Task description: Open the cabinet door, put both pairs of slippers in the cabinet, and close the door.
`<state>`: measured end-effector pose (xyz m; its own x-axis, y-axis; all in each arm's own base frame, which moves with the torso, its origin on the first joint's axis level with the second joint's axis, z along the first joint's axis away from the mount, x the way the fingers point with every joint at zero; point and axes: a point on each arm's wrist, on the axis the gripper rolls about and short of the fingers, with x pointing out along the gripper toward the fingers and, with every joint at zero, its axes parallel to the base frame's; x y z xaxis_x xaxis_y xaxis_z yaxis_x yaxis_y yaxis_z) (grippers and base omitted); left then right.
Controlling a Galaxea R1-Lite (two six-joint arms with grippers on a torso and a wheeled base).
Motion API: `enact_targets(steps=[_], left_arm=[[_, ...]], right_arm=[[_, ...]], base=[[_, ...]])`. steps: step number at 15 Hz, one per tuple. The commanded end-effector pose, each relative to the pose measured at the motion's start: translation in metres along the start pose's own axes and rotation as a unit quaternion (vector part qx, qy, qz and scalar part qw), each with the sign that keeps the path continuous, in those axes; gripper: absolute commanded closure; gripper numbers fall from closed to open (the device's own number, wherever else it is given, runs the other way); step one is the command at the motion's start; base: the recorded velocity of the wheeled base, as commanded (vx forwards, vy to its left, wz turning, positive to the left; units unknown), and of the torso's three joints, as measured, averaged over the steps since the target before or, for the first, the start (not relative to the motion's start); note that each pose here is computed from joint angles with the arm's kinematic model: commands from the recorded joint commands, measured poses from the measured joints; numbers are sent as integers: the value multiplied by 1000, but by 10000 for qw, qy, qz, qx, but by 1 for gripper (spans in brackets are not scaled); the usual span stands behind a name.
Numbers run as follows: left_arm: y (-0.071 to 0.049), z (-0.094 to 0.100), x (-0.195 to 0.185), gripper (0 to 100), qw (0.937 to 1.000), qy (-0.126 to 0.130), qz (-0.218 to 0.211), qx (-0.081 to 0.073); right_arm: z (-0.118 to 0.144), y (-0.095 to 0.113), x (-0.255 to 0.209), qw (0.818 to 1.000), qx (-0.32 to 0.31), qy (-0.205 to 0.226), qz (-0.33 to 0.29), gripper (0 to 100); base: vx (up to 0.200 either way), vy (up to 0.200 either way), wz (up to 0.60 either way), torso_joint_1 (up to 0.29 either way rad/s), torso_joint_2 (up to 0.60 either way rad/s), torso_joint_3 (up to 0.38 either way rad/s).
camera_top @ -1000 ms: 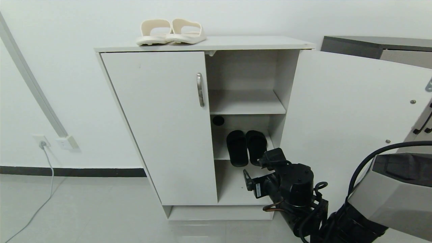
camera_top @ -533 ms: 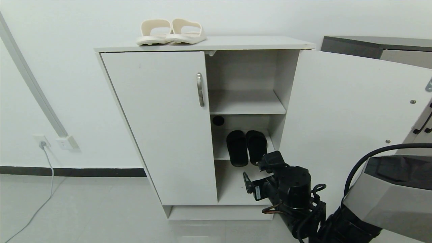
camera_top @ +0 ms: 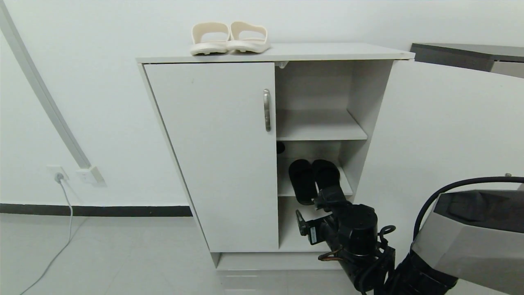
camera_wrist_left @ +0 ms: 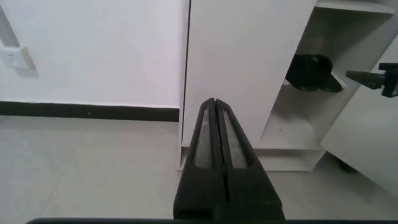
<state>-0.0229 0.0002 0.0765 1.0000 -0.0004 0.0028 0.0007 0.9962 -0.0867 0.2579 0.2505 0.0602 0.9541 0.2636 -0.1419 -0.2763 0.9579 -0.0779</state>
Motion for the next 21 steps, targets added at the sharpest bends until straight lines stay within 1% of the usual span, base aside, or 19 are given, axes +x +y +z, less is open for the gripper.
enact_targets(steps=[1, 7, 10, 15, 17, 19, 21], left_arm=[[0, 0, 0, 100, 10000, 5, 10, -3], [0, 0, 0, 100, 10000, 5, 10, -3], [0, 0, 0, 100, 10000, 5, 10, -3], [0, 0, 0, 100, 10000, 5, 10, -3], [0, 0, 0, 100, 10000, 5, 10, -3], [0, 0, 0, 100, 10000, 5, 10, -3], [0, 0, 0, 100, 10000, 5, 10, -11]], right_arm=[[-3, 1, 0, 10000, -24, 35, 18, 0], [-4, 0, -2, 10000, -20, 15, 26, 0], [-10, -1, -4, 9999, -70, 102, 48, 0], [-13, -1, -5, 9999, -39, 63, 102, 0], [-11, -5, -4, 9997, 38, -66, 249, 0], [-20, -10, -9, 9994, -152, 110, 304, 0], [-21, -10, -10, 9989, -113, 55, 449, 0]], base=[[0, 200, 0, -7, -2, -2], [0, 200, 0, 3, -1, 5], [0, 200, 0, 4, 2, 2], [0, 0, 0, 0, 0, 0], [0, 0, 0, 0, 0, 0], [0, 0, 0, 0, 0, 0], [0, 0, 0, 0, 0, 0]])
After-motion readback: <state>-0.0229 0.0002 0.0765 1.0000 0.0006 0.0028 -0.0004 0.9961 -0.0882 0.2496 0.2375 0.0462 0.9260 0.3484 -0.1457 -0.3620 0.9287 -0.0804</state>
